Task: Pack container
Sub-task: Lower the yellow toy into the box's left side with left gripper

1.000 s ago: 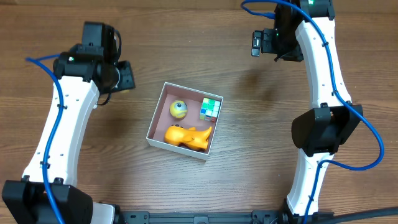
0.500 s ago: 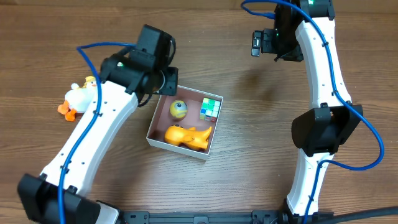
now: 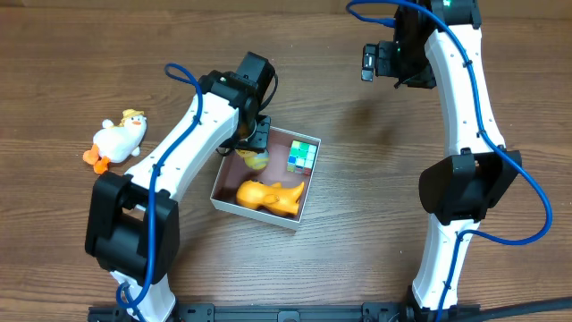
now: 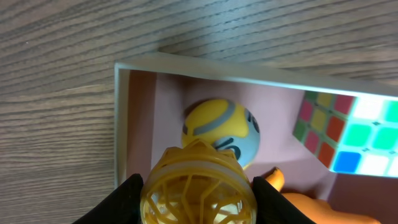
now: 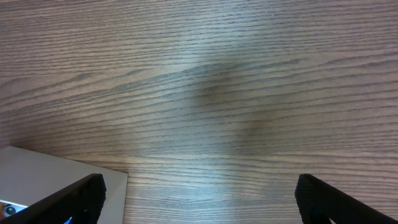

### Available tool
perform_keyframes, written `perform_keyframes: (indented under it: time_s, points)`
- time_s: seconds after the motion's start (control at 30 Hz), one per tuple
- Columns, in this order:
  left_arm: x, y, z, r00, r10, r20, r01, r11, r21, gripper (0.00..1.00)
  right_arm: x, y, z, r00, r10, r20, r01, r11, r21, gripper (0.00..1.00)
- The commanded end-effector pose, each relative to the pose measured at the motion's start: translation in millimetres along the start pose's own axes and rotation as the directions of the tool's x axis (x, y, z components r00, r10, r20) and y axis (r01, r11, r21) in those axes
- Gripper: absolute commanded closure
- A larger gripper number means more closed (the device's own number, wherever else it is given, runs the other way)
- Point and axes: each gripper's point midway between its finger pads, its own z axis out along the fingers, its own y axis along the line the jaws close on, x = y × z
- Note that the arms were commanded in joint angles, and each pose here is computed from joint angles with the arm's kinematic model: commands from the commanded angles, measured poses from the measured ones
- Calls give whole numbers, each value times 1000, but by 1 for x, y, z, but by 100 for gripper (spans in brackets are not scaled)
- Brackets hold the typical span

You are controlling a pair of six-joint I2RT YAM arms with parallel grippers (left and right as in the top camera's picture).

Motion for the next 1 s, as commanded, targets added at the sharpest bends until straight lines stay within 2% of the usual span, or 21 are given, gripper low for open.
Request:
perform_keyframes:
  time_s: [0.0,0.27,0.53,0.83,0.97]
  points:
    - [-2,11,2,999,-49,19,50,996,-74,75,-6,0,-10,999,4,37,-4,1000,6,0]
    - [-2,31,0,994,-98,46,105,977,-184,76,-6,0,-10,999,4,37,-4,1000,6,0]
    - [-2,33,5,993,-104,54,113,975,-192,76,-6,0,-10,999,4,37,-4,1000,6,0]
    - [29,43,40,995,-102,-12,97,970,-222,75,-6,0,-10,999,4,37,-4,1000,6,0]
    - [28,42,42,995,-102,-8,98,971,-220,76,-6,0,-10,999,4,37,-4,1000,6,0]
